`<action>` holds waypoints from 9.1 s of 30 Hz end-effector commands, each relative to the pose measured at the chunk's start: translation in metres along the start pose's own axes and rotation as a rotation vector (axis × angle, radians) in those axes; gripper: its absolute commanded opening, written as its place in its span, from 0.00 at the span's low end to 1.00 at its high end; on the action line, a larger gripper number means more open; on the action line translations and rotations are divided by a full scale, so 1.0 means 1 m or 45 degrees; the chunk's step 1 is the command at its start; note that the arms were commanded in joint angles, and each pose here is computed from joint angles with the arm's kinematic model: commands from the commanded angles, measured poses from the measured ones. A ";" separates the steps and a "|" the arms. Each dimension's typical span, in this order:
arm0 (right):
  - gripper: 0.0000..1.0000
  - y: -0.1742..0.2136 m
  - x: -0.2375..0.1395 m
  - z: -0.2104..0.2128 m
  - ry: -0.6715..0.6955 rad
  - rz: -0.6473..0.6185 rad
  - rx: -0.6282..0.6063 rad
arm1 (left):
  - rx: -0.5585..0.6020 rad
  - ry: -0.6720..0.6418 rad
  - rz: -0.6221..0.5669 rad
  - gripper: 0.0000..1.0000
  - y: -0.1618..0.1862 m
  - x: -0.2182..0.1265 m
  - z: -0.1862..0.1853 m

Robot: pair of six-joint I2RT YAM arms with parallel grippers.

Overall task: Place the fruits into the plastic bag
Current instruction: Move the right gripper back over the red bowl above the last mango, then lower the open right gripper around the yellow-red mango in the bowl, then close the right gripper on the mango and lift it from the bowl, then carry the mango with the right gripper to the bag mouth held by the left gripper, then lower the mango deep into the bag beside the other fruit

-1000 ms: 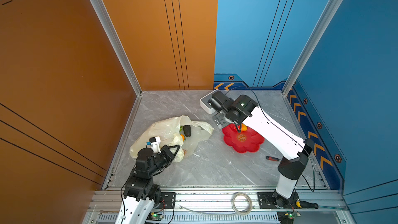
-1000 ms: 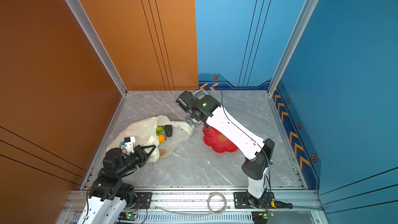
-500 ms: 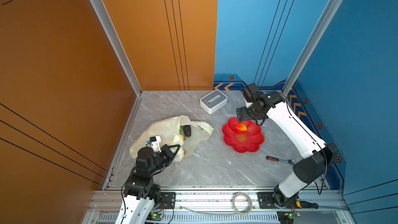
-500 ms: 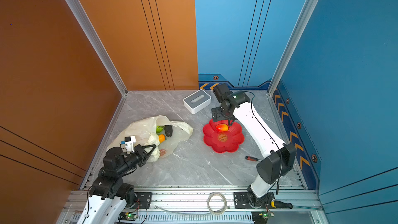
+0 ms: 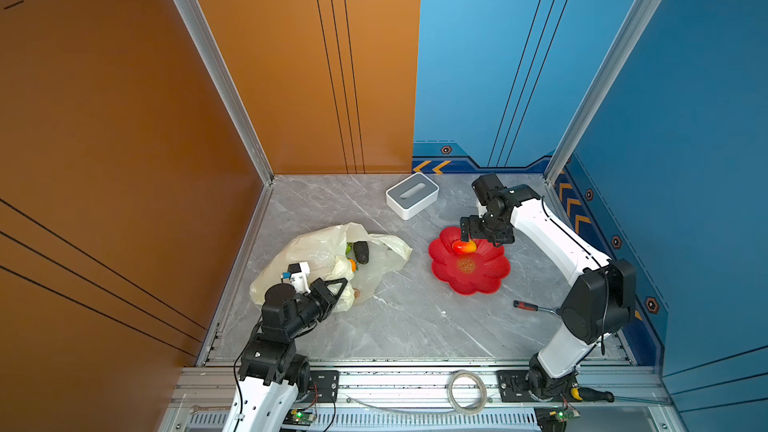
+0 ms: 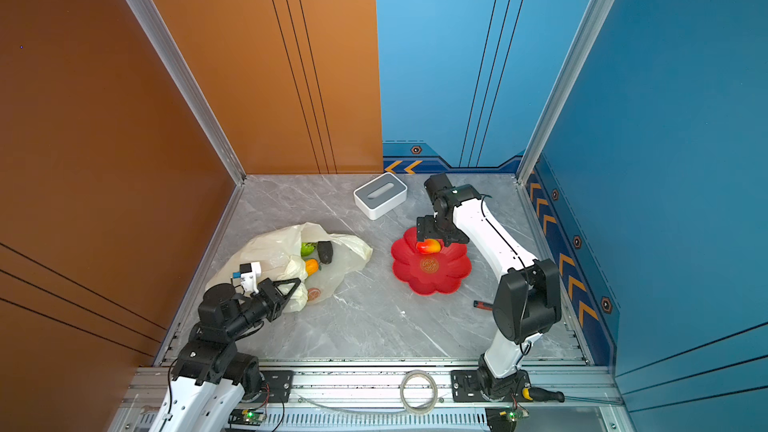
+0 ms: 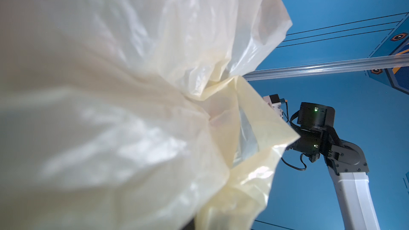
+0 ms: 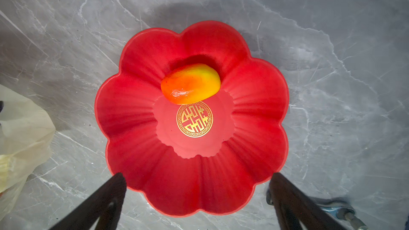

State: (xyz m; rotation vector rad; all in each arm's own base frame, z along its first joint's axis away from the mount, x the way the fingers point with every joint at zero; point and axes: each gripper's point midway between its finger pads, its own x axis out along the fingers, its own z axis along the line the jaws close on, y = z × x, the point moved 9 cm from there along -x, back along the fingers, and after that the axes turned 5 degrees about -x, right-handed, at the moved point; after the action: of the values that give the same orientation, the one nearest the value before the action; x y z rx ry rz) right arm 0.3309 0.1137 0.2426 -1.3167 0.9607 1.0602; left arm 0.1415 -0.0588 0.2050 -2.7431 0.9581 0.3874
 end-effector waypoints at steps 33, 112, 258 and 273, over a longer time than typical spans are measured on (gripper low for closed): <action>1.00 -0.015 0.102 0.004 0.000 0.148 0.052 | 0.018 0.023 0.009 0.00 0.003 -0.004 0.003; 0.75 -0.030 0.043 -0.003 -0.048 -0.206 0.076 | 0.010 0.032 0.009 0.00 0.003 -0.006 0.001; 0.71 0.122 0.096 0.342 -0.828 -0.161 -0.867 | 0.023 0.113 0.028 0.00 -0.001 -0.010 -0.025; 0.72 0.115 0.077 0.381 -1.188 0.029 -0.802 | 0.077 0.188 0.065 0.00 0.000 -0.011 -0.037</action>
State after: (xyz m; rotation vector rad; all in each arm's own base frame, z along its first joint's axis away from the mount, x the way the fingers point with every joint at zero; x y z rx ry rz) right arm 0.2257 0.4875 0.1500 -1.1605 -0.0993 1.7827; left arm 0.1409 -0.0615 0.2239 -2.7634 1.0346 0.2914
